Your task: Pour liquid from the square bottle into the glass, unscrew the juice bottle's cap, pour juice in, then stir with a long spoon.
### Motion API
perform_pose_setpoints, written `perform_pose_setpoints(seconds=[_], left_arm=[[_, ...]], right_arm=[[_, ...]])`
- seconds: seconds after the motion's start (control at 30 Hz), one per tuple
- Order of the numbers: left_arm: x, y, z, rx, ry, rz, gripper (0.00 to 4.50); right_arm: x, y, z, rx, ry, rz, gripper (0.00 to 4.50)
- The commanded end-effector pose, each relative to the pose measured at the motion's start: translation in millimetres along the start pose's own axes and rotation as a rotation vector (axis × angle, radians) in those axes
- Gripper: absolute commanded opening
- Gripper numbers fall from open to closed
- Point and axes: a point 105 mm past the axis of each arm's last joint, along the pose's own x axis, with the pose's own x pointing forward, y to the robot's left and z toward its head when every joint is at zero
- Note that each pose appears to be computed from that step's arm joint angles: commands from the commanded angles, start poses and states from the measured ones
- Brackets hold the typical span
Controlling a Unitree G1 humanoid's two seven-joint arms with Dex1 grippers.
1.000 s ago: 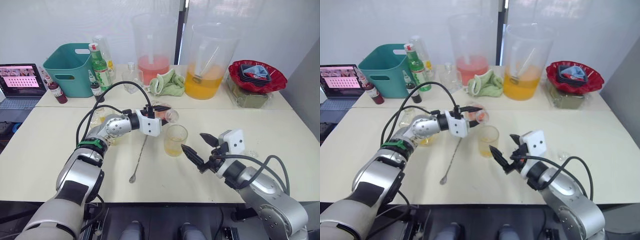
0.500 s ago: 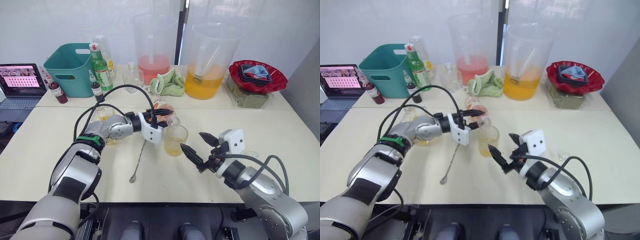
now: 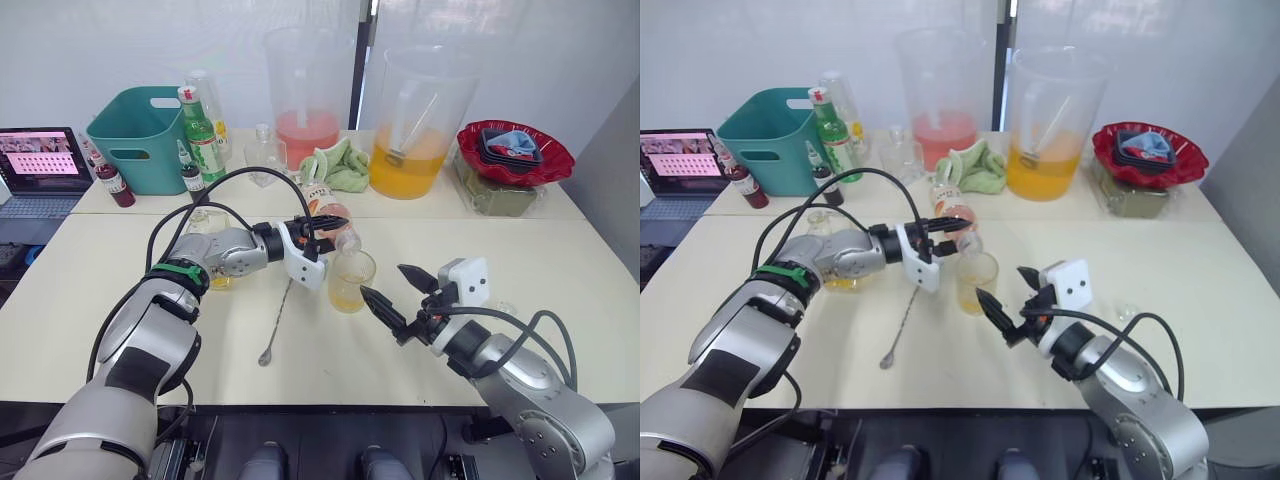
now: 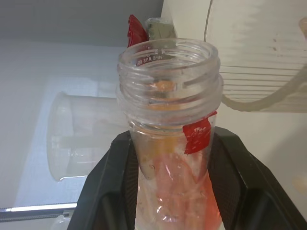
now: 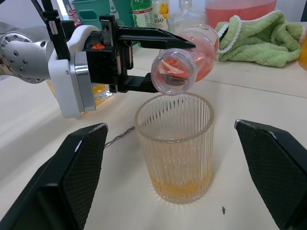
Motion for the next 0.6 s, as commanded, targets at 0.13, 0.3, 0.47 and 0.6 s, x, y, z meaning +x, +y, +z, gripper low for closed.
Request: perform_pose_setpoints(seconds=[0.13,0.3,0.47,0.6], left_arm=[[2.9,29.5,-1.3,0.091,-0.011,0.071,1.95],[3.2,29.3,-1.7,0.111,-0.011,0.068,1.95],[3.5,29.4,-2.5,0.133,-0.009,0.066,1.95],[3.5,29.4,-4.1,0.15,-0.001,0.066,1.95]], right_arm=[[-1.6,9.8,14.2,-0.016,-0.054,0.031,4.48],[-1.5,10.0,14.5,-0.013,-0.056,0.031,4.48],[-1.4,10.2,14.8,-0.01,-0.059,0.03,4.48],[-0.9,10.7,15.1,-0.007,-0.061,0.032,4.48]])
